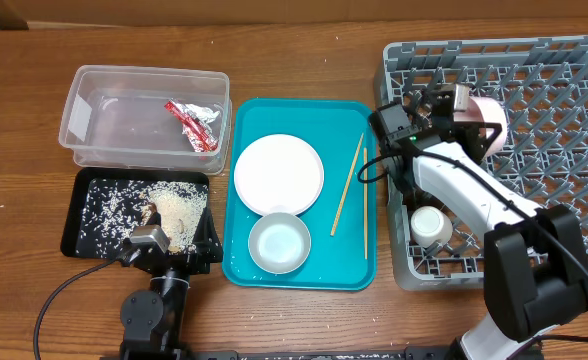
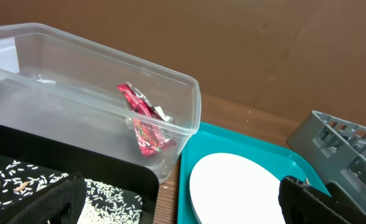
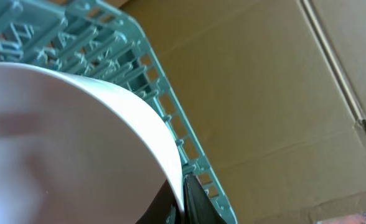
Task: Sort waste into correct bins and load items into the dishwasher
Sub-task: 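Stand the pink plate upright in the rack slots and open the right gripper, then move the right gripper to the white bowl and grasp its rim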
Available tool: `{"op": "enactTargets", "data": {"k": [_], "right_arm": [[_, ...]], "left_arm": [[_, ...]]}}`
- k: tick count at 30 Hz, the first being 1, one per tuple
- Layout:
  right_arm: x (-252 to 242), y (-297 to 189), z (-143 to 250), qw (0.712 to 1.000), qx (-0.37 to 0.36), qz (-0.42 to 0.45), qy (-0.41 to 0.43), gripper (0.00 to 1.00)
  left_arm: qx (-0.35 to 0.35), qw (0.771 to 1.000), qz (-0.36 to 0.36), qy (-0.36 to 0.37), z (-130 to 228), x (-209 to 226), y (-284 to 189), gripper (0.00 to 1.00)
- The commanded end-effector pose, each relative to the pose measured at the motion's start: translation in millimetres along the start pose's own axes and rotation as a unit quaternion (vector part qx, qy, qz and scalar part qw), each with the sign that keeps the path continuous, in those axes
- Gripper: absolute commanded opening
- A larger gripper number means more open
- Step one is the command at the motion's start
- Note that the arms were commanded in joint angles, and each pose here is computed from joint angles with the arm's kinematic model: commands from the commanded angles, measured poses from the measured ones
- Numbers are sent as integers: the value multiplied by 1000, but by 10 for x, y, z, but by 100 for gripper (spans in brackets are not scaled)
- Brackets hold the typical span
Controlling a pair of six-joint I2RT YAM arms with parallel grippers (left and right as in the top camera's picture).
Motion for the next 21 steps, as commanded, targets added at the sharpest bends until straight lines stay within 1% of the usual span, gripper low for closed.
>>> {"op": "enactTargets", "data": {"k": [1, 8, 13, 14, 15, 16, 17, 18, 19, 21], "right_arm": [[34, 14, 58, 1000, 5, -7, -5, 5], [118, -136, 54, 999, -10, -29, -12, 11], [139, -220, 32, 999, -21, -35, -13, 13], [139, -235, 30, 999, -23, -36, -16, 18], [141, -255, 31, 999, -25, -37, -20, 25], [147, -280, 25, 999, -28, -40, -20, 40], [151, -302, 17, 998, -30, -43, -19, 50], [158, -323, 8, 998, -31, -49, -17, 55], [182, -368, -18, 996, -24, -80, -6, 57], [173, -413, -53, 992, -12, -122, 8, 58]], "left_arm": [[-4, 1000, 4, 11, -4, -4, -2, 100], [-4, 1000, 4, 11, -4, -4, -2, 100], [-4, 1000, 4, 11, -4, -4, -2, 100], [-4, 1000, 4, 11, -4, -4, -2, 100], [-4, 1000, 4, 11, -4, -4, -2, 100], [-4, 1000, 4, 11, -4, -4, -2, 100], [-4, 1000, 4, 11, -4, -4, -2, 100], [-4, 1000, 4, 11, -4, -4, -2, 100], [-4, 1000, 4, 11, -4, -3, -2, 100], [-4, 1000, 4, 11, -4, -3, -2, 100]]}}
Point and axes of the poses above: each gripper's point midway between its finger pads, its own y axis out along the fingers, its own x axis along the line the jaws close on, z = x × y, the point moved 4 cm from there along -y, back along the fingers, and after that the axes turned 1 degree about -y, right-handed, at the moved point
